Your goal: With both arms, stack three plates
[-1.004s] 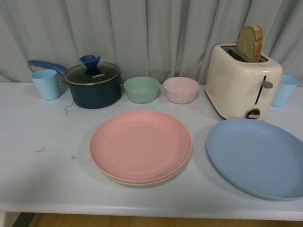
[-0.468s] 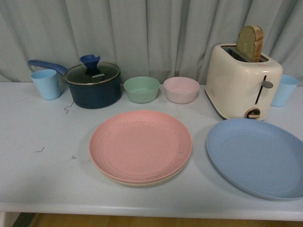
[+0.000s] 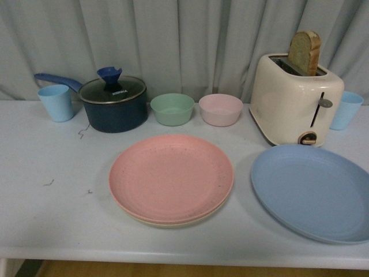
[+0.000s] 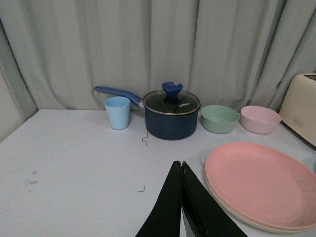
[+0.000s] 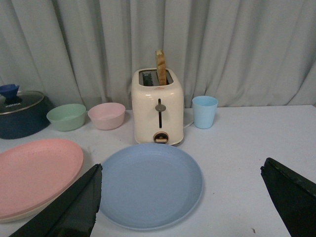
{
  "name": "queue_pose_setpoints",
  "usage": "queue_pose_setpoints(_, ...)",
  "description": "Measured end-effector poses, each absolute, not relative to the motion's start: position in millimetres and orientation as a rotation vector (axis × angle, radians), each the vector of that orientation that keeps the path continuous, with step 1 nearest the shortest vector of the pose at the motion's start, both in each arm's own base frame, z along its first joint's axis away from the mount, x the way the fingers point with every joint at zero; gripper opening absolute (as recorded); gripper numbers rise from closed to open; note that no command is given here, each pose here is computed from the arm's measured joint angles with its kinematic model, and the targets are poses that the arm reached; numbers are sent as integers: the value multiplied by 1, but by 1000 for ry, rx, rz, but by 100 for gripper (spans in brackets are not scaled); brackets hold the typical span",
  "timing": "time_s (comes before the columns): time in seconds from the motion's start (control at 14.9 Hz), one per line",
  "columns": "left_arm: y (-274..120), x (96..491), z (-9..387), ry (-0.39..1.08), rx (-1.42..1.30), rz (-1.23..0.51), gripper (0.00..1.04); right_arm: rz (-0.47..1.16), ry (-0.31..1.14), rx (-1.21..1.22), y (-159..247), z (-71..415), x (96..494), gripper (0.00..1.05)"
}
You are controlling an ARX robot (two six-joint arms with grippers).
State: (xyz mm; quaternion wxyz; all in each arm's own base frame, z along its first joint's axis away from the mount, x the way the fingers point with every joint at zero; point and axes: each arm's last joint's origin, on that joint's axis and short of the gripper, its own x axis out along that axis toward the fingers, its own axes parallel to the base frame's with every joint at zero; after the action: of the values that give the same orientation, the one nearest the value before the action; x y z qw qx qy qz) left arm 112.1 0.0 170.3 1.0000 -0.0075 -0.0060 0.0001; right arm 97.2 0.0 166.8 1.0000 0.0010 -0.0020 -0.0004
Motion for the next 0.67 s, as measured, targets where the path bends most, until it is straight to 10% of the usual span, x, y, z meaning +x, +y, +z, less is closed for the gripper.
queue_pose_setpoints(0.67, 0, 97, 166, 4, -14, 0, 2, -1, -4, 2, 0, 167, 97, 98)
